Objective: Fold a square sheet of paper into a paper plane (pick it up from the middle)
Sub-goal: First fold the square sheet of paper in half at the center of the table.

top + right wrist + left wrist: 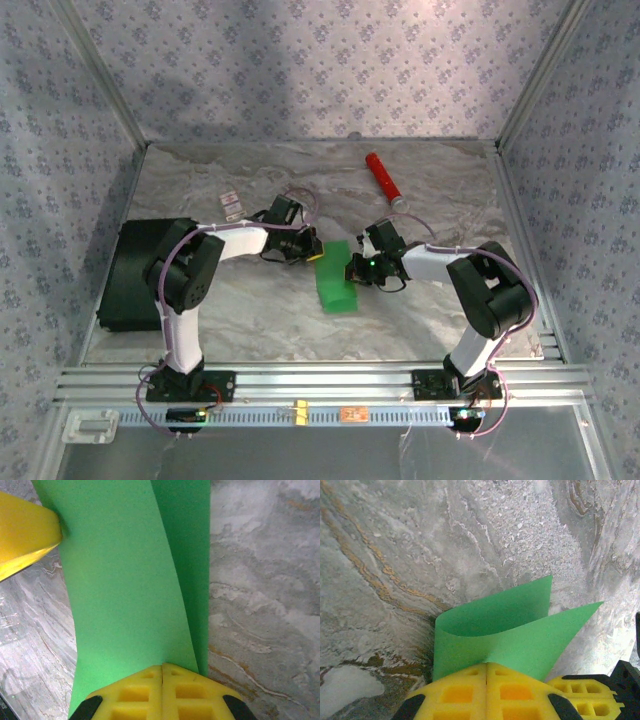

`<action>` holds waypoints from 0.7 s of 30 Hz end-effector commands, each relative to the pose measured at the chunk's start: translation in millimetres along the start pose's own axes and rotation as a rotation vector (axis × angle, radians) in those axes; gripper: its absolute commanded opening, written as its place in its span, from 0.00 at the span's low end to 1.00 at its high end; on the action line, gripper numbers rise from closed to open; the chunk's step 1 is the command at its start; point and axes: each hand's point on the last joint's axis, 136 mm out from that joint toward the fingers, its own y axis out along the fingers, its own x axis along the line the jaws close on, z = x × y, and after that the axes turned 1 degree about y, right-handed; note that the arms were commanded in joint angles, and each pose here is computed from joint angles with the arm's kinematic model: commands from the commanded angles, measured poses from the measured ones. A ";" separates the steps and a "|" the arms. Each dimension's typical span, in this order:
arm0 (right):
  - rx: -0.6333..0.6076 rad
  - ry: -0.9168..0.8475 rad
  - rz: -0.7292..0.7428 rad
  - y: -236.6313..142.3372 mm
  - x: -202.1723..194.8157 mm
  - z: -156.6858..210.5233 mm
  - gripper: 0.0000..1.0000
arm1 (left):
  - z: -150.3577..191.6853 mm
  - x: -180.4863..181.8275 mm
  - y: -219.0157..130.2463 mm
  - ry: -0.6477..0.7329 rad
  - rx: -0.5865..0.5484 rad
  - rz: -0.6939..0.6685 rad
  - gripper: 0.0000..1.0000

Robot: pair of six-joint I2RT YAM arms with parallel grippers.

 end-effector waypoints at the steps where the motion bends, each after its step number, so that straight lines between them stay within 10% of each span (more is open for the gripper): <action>1: 0.081 0.056 0.160 5.9 -45.5 26.2 0.01 | -10.5 1.7 2.8 0.008 -0.016 0.008 0.04; 21: 0.087 0.052 0.159 3.8 -45.8 27.7 0.01 | -23.7 -10.3 -2.8 0.015 -0.023 0.044 0.05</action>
